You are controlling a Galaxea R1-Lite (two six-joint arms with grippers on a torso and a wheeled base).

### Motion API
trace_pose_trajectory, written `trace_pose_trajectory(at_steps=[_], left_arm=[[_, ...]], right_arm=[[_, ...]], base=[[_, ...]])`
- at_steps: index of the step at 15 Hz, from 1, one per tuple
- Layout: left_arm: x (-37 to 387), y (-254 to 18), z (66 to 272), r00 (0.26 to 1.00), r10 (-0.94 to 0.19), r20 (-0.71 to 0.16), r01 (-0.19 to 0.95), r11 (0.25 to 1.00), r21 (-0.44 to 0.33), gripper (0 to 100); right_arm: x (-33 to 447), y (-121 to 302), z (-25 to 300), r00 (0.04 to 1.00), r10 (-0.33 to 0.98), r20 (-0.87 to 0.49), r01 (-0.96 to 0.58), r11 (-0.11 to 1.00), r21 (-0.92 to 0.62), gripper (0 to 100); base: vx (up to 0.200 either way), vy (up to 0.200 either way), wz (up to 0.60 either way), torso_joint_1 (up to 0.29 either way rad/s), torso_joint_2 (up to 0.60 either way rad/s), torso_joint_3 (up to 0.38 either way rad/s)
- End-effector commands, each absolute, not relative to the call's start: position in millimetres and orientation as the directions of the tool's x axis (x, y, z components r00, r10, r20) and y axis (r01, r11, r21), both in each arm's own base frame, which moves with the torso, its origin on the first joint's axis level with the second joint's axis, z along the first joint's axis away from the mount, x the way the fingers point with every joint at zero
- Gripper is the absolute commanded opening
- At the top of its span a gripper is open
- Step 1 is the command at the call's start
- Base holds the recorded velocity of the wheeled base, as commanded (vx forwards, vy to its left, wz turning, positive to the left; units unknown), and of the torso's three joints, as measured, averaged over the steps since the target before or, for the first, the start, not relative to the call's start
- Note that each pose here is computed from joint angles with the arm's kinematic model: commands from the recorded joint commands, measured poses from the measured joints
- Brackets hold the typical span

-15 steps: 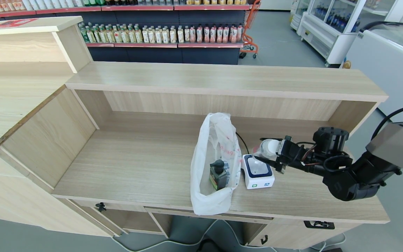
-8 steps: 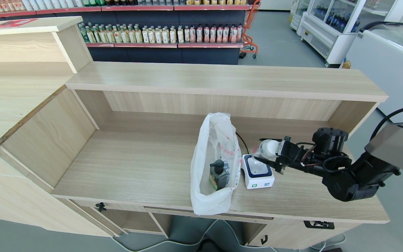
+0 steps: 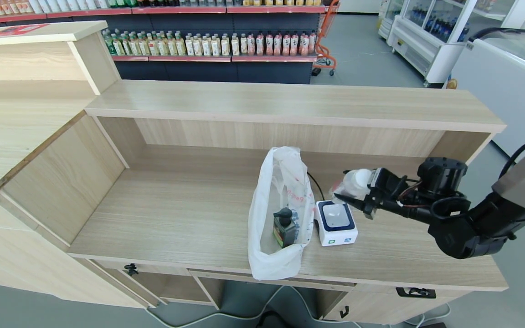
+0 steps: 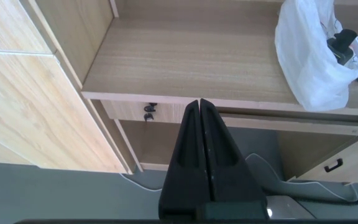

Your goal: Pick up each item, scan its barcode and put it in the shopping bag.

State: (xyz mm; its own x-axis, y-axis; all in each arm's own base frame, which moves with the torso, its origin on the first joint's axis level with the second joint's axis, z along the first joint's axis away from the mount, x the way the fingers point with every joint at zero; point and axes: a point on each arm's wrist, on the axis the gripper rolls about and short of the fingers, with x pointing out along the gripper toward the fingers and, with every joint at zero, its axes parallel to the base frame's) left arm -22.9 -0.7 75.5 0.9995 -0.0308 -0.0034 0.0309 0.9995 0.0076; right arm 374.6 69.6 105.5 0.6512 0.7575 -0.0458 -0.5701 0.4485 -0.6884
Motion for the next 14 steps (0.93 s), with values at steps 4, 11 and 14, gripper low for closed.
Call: trace_pose_trajectory(at_steps=[4, 11, 14], left_arm=[[-22.9, -0.7, 75.9, 0.999, -0.032, -0.003, 0.032, 0.999, 0.008, 0], [-22.9, -0.7, 75.4, 1.000, -0.031, -0.003, 0.031, 1.000, 0.008, 0], [-22.8, -0.7, 75.5, 0.999, -0.032, -0.005, 0.032, 0.999, 0.008, 0]], right_arm=[[292.8, 52.4, 225.1, 0.834, 0.541, 0.109, -0.483, 0.811, -0.330, 0], [267.4, 40.8, 235.3, 0.925, 0.377, 0.047, -0.369, 0.922, -0.118, 0], [262.4, 34.0, 221.5, 0.935, 0.354, 0.001, -0.353, 0.932, -0.085, 0]], base=[[0.000, 0.000, 0.00, 0.000, 0.00, 0.000], [0.000, 0.000, 0.00, 0.000, 0.00, 0.000], [0.000, 0.000, 0.00, 0.000, 0.00, 0.000]])
